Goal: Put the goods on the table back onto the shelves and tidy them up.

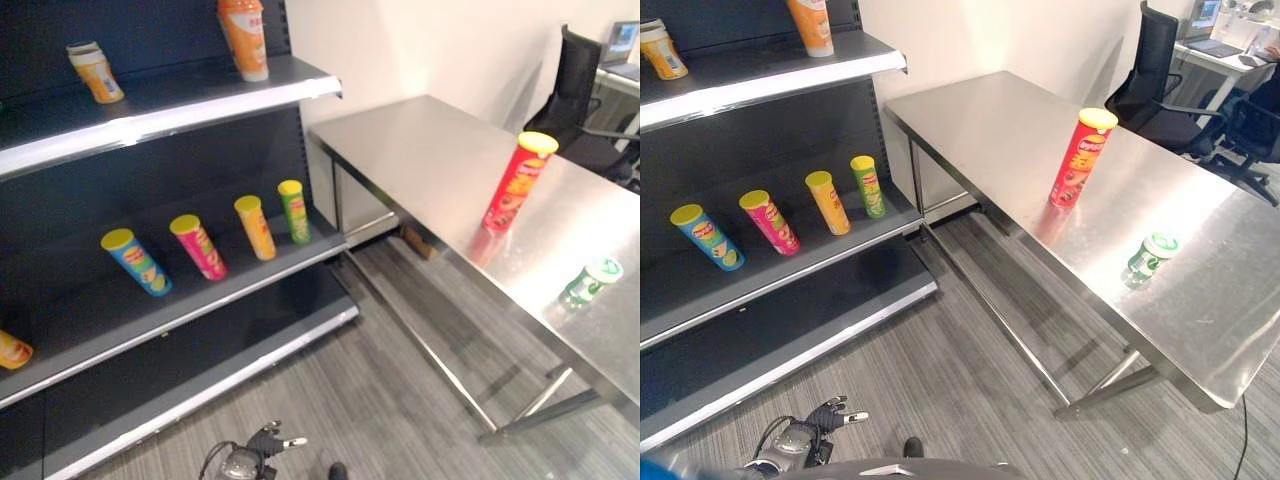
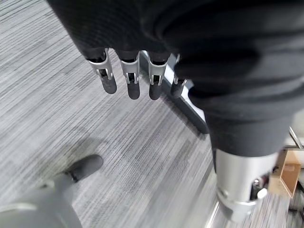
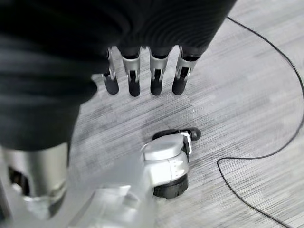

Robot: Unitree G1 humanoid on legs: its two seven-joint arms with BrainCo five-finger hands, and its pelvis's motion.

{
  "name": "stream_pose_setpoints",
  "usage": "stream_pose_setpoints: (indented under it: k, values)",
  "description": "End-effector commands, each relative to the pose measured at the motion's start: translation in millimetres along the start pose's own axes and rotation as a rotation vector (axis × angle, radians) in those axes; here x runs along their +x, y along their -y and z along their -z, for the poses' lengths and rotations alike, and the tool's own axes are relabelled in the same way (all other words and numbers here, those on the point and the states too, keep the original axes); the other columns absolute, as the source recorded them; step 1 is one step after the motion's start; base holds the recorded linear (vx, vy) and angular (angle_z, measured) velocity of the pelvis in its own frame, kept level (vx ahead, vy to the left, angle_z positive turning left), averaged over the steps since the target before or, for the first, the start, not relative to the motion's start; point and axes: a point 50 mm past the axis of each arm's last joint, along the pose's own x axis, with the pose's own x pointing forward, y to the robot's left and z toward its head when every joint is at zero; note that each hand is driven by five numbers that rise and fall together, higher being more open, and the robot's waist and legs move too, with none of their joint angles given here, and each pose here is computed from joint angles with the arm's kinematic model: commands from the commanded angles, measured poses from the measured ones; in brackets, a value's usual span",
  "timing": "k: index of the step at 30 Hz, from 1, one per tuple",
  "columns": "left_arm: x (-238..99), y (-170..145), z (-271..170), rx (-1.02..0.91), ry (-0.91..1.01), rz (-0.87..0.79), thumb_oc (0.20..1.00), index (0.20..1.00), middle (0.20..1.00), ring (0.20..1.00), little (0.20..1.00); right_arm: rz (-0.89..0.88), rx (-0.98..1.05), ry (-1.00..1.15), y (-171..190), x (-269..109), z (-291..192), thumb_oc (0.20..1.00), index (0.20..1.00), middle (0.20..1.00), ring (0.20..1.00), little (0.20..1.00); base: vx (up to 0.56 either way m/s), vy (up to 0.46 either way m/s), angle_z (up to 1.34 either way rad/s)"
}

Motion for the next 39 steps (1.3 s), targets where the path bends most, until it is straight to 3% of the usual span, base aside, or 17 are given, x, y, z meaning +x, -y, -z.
stream_pose_setpoints:
  k: [1,4,8,9,13,14,16,19,21,23,26,28,31,39]
  values:
    - [2,-6,-16,0.034,0.062,-0.001,1.000,1.000,1.000,1.000,1.000,0.143,0.013,-0.023,50,-8,-2,1.000,1.000,1.000,1.000,1.000,0.02,0.150,-0.25]
    - [2,-6,-17,0.073,0.053,0.012,1.000,1.000,1.000,1.000,1.000,0.202,0.095,-0.049,67,-14,10,1.000,1.000,1.000,1.000,1.000,0.05,0.099,-0.29]
    - [3,-7,-16,0.135,0.035,0.038,1.000,1.000,1.000,1.000,1.000,0.301,0.230,-0.197,98,-37,61,1.000,1.000,1.000,1.000,1.000,0.12,0.055,-0.06]
    - [3,-11,-20,0.135,0.044,0.032,1.000,1.000,1.000,1.000,1.000,0.373,0.323,-0.170,120,-47,64,1.000,1.000,1.000,1.000,1.000,0.09,-0.006,-0.03]
    - [3,-10,-18,0.148,0.038,0.025,1.000,1.000,1.000,1.000,1.000,0.493,0.366,-0.032,157,-61,49,1.000,1.000,1.000,1.000,1.000,0.11,-0.033,0.04]
    - [0,-9,-4,0.141,0.011,0.017,1.000,1.000,1.000,1.000,1.000,0.685,0.222,0.306,217,-102,-12,1.000,1.000,1.000,1.000,1.000,0.17,-0.087,0.11]
    - [-2,-4,6,0.101,-0.015,0.022,1.000,1.000,1.000,1.000,1.000,0.920,0.065,0.702,261,-184,-88,1.000,1.000,1.000,1.000,1.000,0.19,-0.099,-0.19]
    - [-3,3,11,0.073,-0.033,0.038,1.000,1.000,1.000,1.000,1.000,1.136,-0.082,1.161,263,-285,-160,1.000,1.000,1.000,1.000,1.000,0.15,-0.138,0.42]
    - [-4,6,14,0.049,-0.042,0.052,1.000,1.000,1.000,1.000,1.000,1.167,-0.121,1.294,260,-315,-183,1.000,1.000,1.000,1.000,1.000,0.09,-0.139,0.68]
    - [-4,6,15,0.022,-0.042,0.050,1.000,1.000,1.000,1.000,1.000,1.122,-0.165,1.339,252,-319,-195,1.000,1.000,1.000,1.000,1.000,0.03,-0.103,0.57]
    - [-5,8,20,-0.010,-0.056,0.054,1.000,1.000,1.000,1.000,1.000,1.047,-0.342,1.241,244,-309,-214,1.000,1.000,1.000,1.000,1.000,0.00,-0.100,0.43]
    - [-5,9,21,-0.019,-0.058,0.053,1.000,1.000,1.000,1.000,1.000,1.008,-0.333,1.227,242,-298,-216,1.000,1.000,1.000,1.000,1.000,0.00,-0.086,0.23]
    - [-7,12,26,-0.034,-0.068,0.059,1.000,1.000,1.000,1.000,1.000,0.699,-0.375,1.093,208,-225,-220,1.000,1.000,1.000,1.000,1.000,-0.01,-0.113,0.08]
    - [-5,17,20,-0.019,-0.047,0.069,1.000,1.000,1.000,1.000,1.000,0.485,-0.360,1.151,160,-193,-221,1.000,1.000,1.000,1.000,1.000,0.00,-0.027,-0.02]
